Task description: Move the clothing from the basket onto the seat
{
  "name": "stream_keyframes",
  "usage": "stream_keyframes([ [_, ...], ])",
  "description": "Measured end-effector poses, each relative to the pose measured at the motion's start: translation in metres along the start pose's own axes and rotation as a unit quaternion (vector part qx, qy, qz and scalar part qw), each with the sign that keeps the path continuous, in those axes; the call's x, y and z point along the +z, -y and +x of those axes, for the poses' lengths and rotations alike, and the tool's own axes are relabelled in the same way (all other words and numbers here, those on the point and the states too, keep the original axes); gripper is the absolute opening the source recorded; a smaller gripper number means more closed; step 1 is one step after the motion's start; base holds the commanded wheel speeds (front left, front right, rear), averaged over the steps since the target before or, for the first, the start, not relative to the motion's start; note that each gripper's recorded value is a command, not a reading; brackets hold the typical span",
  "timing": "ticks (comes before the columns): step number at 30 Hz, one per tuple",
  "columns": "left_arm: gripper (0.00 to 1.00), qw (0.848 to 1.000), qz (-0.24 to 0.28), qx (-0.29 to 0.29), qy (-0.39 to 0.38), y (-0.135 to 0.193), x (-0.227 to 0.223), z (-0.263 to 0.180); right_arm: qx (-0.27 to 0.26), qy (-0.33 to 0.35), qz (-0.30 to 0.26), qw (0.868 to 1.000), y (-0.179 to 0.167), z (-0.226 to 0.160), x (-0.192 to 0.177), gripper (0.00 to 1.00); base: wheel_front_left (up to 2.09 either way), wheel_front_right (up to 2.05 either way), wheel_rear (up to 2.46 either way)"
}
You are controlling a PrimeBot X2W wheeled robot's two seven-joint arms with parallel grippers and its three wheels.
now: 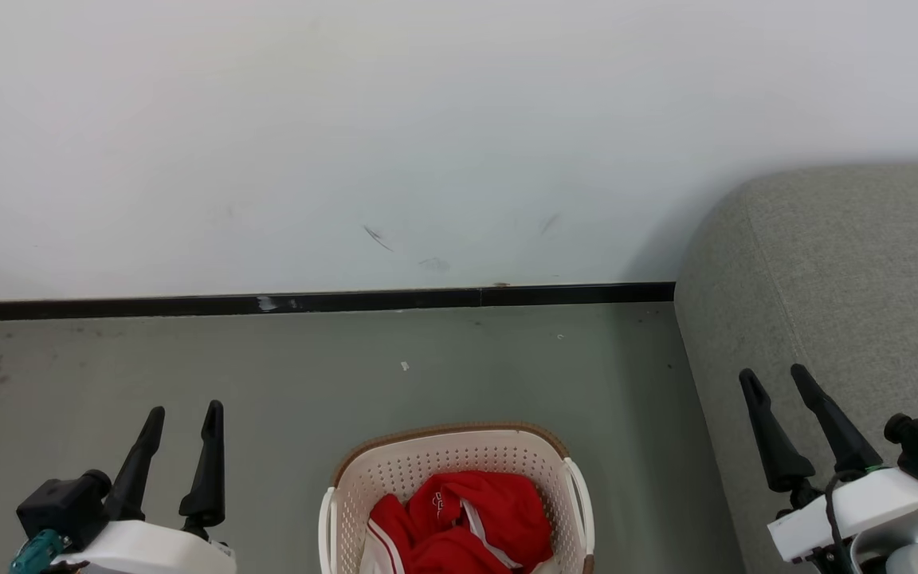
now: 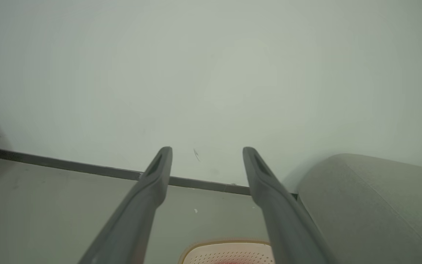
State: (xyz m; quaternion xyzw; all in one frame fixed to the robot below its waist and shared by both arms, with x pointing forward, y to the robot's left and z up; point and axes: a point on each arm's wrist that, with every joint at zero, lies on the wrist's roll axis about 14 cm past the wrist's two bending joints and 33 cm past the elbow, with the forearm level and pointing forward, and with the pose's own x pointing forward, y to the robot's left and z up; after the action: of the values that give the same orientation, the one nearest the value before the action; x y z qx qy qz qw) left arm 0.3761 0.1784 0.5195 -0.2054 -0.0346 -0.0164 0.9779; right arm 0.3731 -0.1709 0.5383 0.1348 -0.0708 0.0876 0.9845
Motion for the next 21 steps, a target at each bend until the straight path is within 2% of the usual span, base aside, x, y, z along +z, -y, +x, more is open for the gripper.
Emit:
stream_keyframes([
  [7,1.00,0.999,0.037,-0.010,0.013,0.0046,0.0036,0.0007,0.009,0.009,-0.048,0.999,-0.0047,0.0012,0.0034,1.00,0.00,0.00,0.00],
  [21,1.00,0.999,0.039,-0.007,0.018,0.0059,0.0046,0.0015,-0.001,0.018,-0.049,0.999,-0.0040,0.0019,0.0069,1.00,0.00,0.00,0.00],
])
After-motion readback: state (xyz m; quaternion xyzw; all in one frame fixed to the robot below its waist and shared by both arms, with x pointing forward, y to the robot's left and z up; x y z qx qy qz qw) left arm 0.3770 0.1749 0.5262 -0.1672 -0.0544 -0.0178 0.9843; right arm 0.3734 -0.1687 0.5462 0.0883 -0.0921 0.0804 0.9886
